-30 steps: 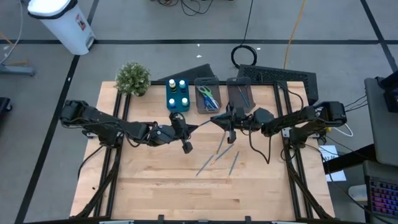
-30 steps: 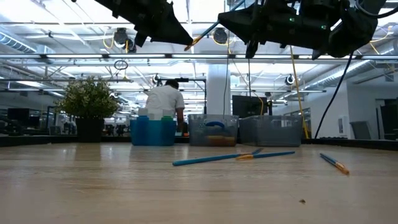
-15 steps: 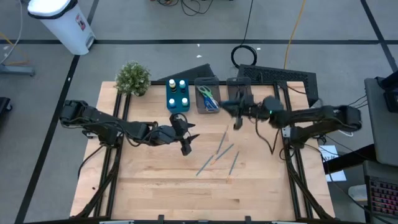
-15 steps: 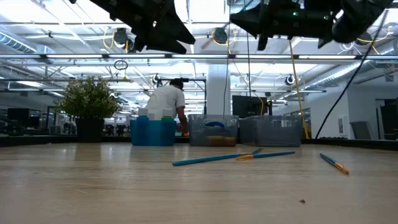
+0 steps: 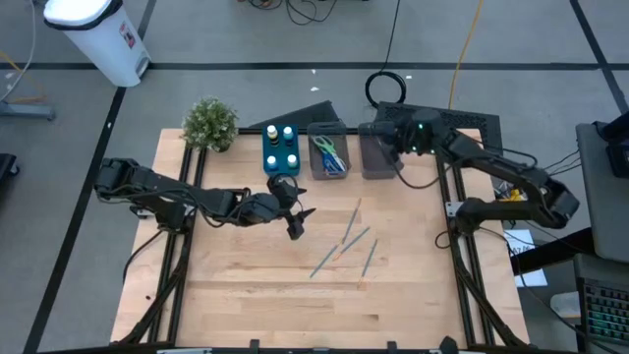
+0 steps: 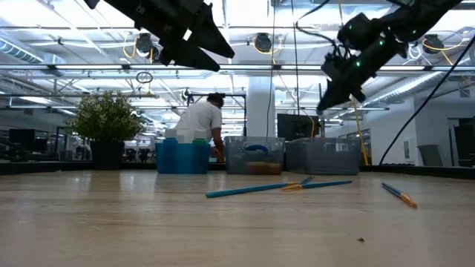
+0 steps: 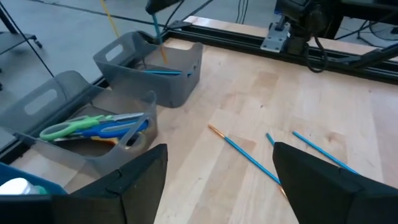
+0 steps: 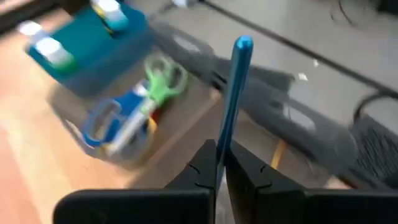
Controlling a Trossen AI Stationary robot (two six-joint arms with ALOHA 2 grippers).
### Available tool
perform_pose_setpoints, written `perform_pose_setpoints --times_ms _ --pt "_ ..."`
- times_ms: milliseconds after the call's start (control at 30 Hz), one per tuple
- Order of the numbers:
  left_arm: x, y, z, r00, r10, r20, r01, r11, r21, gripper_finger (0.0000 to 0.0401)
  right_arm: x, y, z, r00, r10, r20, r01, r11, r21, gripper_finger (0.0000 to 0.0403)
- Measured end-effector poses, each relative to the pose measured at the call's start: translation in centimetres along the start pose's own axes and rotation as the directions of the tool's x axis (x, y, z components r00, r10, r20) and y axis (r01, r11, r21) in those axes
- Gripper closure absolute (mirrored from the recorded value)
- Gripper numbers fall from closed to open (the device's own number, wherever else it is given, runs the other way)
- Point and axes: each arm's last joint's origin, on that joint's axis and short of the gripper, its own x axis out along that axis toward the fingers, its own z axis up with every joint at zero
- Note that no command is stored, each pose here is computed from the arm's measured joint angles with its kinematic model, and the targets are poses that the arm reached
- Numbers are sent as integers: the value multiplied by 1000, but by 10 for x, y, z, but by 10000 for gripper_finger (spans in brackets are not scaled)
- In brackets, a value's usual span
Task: Pick & Place Paint Supplies
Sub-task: Put the blue paint brush into the right black bin
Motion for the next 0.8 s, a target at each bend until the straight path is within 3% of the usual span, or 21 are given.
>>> perform_pose_setpoints --times_ms 133,633,800 --pt "0 0 0 1000 0 -1 0 1000 -2 100 6 -7 -9 995 16 -96 -13 1000 23 397" --pt "0 1 -4 999 11 -40 -12 1000 -4 100 20 -10 -21 978 13 -210 -13 1000 0 394" --pt "0 1 -4 999 12 -41 -12 1000 -3 100 29 -13 -26 969 -38 -246 38 999 -4 360"
